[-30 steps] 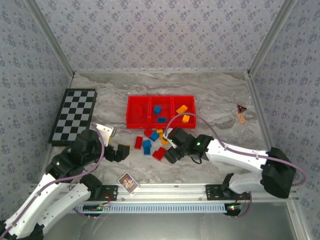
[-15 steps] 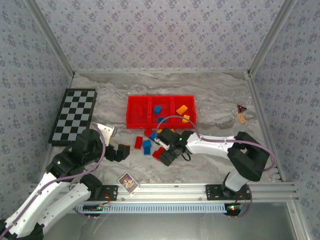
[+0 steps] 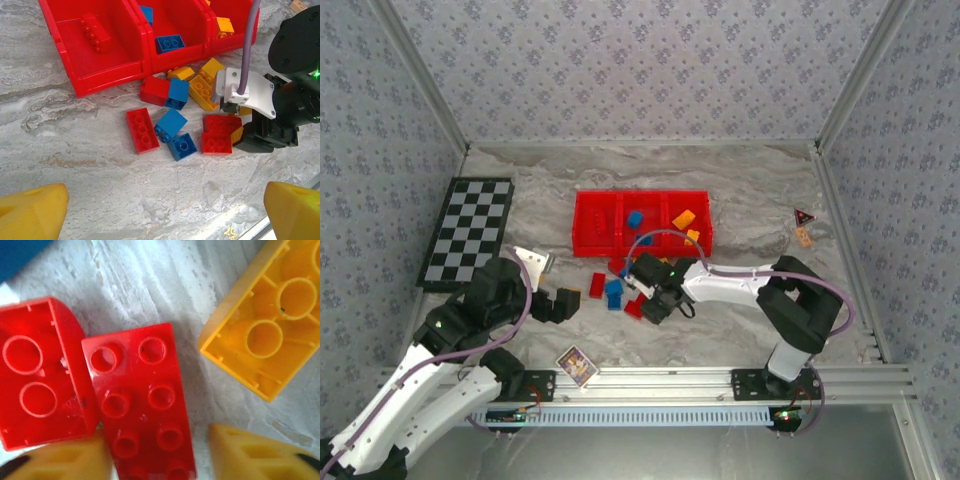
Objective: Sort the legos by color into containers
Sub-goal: Pick up the lego from the bottom-center of the table, then place the lego in the container.
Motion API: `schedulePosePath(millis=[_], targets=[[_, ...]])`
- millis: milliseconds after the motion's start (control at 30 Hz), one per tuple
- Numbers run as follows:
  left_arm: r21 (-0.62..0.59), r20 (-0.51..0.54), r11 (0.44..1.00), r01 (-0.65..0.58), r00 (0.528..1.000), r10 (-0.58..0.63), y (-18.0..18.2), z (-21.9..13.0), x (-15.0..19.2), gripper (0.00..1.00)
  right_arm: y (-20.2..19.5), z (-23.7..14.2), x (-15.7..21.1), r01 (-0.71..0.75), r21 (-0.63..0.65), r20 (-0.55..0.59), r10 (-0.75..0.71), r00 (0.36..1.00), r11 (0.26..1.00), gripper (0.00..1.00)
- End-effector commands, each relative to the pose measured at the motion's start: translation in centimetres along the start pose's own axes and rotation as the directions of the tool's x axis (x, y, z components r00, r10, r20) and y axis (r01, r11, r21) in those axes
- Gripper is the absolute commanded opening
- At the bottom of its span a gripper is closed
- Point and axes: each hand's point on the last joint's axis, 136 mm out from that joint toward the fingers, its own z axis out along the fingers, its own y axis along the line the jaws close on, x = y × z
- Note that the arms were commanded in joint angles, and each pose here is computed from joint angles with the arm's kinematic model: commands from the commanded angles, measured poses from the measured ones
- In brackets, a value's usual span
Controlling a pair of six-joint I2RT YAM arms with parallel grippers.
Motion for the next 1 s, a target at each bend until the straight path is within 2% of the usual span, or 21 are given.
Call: schedulePosePath(millis=[0,100,233,400,600,700,767,967], targets=[[0.01,0.006,1.0,-0.019,1.0,0.019,-0.3,0.1,-0.1,1.0,-1.4,0.2,-0.2,-0.021,0.06,-0.005,0.021,1.0,0.998,0.43],[0.006,0.008,1.0,-0.018,1.0,0.018,-0.2,0.1,-0.1,1.0,-1.4,0.1,-0.6,-0.024,0.061,0.004,0.024,1.0,0.998,0.36],[0.003,0.01,1.0,-0.018,1.0,0.018,-0.1,0.1,-0.2,1.0,-1.3,-0.9,-1.0,-0.013,0.055,0.006,0.013,1.0,0.998,0.21],[-0.002,0.019,1.0,-0.018,1.0,0.018,0.0,-0.1,-0.3,1.0,-1.0,-4.6,-2.7,-0.017,0.056,0.07,0.013,0.997,0.998,0.18],[0.0,0.031,1.0,-0.018,0.999,0.018,-0.1,-0.3,-0.4,1.0,-0.3,-11.2,-9.1,-0.031,0.025,0.294,0.022,0.955,0.999,0.17],[-0.007,0.034,1.0,-0.018,0.999,0.019,0.1,-0.4,-0.4,1.0,-0.8,-13.1,-12.7,-0.04,-0.003,0.36,0.038,0.932,0.999,0.17],[-0.024,0.043,1.0,-0.014,0.999,0.015,0.4,-0.6,-0.5,1.0,-1.6,-13.2,-15.5,-0.055,0.0,0.384,0.051,0.922,0.998,0.17],[-0.032,0.071,0.999,-0.012,0.997,0.015,0.6,-1.1,-0.7,1.0,-3.2,-10.2,-20.7,-0.123,-0.044,0.348,0.131,0.928,0.991,0.14]])
